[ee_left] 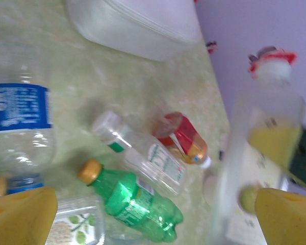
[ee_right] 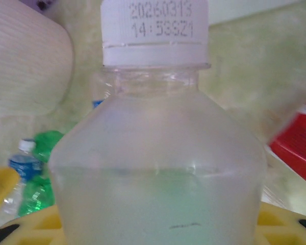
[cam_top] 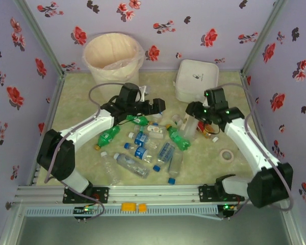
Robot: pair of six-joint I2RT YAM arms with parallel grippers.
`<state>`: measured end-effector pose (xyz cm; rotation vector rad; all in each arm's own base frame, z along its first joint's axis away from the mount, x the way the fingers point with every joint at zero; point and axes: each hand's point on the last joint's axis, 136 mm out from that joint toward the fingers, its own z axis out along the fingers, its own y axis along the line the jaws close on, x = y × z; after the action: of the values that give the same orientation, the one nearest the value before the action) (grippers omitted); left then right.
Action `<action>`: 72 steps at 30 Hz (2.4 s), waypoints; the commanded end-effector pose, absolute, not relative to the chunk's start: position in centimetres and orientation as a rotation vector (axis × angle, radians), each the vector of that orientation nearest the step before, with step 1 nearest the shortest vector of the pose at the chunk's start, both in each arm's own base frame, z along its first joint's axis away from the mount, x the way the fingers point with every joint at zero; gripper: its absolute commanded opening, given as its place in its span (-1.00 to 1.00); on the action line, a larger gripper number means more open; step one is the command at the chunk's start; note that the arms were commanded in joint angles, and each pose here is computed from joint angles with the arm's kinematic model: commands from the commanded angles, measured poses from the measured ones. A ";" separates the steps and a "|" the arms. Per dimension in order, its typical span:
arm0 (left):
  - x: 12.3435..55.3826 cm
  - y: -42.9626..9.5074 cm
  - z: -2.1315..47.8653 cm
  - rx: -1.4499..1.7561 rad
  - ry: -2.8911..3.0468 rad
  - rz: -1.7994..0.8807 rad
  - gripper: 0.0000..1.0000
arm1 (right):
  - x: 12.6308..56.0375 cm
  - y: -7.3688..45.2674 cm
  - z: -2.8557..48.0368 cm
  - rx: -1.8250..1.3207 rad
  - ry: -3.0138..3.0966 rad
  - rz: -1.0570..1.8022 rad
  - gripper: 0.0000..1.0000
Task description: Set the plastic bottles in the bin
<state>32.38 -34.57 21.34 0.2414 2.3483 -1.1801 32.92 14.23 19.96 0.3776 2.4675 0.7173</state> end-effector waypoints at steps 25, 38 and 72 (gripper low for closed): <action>28.4 -41.6 23.3 0.690 2.278 -1.339 0.76 | 36.0 20.1 24.6 0.341 2.319 1.179 -0.15; 28.4 -41.5 22.4 0.635 2.289 -1.354 -0.25 | 36.0 20.4 25.0 0.363 2.302 1.197 0.15; 47.7 -18.8 43.5 0.040 1.839 -0.816 -0.30 | 37.2 10.4 24.8 0.389 2.247 0.612 0.99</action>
<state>45.55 -20.72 42.82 0.0759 1.8678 -0.8925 36.10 10.38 23.08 0.4505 2.3142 0.6173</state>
